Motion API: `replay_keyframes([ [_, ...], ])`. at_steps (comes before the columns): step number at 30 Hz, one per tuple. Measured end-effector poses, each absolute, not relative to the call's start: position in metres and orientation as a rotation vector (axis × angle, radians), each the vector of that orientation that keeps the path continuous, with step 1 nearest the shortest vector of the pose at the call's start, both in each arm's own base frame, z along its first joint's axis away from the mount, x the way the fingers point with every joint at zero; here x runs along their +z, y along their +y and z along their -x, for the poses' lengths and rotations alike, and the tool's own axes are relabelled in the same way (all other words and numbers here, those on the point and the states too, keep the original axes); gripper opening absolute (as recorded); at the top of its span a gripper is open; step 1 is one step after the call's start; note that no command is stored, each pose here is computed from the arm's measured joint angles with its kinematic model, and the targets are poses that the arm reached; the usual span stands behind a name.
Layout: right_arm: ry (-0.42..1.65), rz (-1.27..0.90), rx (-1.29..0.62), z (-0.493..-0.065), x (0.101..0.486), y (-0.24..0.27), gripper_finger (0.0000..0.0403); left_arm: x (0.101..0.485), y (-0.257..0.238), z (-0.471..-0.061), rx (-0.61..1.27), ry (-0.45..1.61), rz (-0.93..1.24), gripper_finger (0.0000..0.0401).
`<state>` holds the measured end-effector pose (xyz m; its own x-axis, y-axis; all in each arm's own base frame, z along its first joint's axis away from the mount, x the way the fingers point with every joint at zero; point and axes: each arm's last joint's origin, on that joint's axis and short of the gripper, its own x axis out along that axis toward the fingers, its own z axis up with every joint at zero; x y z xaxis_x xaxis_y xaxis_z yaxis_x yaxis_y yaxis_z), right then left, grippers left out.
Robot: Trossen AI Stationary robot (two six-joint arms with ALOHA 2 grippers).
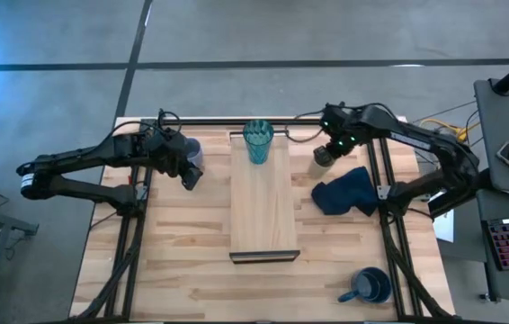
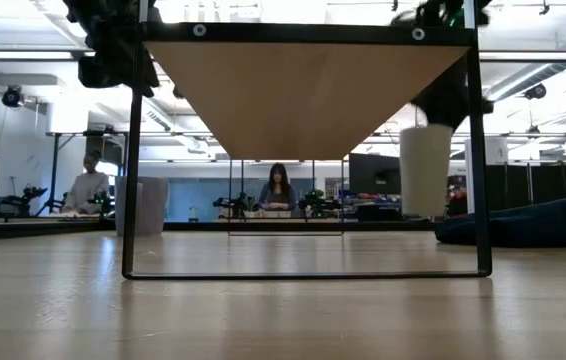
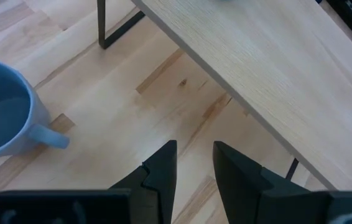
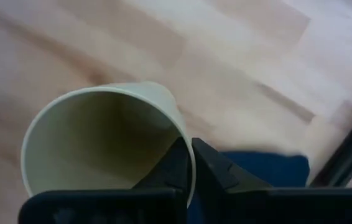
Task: Stack small to large cups/mugs on shelf
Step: Put the gray cup on the shelf
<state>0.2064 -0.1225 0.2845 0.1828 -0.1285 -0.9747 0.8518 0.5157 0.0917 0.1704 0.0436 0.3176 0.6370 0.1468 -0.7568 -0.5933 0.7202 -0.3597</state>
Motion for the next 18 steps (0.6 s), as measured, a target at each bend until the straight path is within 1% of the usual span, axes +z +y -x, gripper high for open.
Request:
replay_keyframes([
  [8,0.964,-0.724,-0.662,-0.199,0.349,-0.053,0.0009,0.317,0.044,-0.17,0.463,0.771,0.637,0.0089],
  [11,0.927,-0.688,-0.618,-0.199,0.367,-0.034,0.0009,0.317,0.044,-0.17,0.464,0.77,0.637,0.0089],
  [15,0.894,-0.592,-0.556,-0.211,0.384,-0.016,0.0009,0.317,0.044,-0.17,0.464,0.77,0.638,0.0089],
  [18,0.867,-0.516,-0.522,-0.229,0.398,-0.008,0.0009,0.318,0.044,-0.171,0.466,0.766,0.645,0.0089],
])
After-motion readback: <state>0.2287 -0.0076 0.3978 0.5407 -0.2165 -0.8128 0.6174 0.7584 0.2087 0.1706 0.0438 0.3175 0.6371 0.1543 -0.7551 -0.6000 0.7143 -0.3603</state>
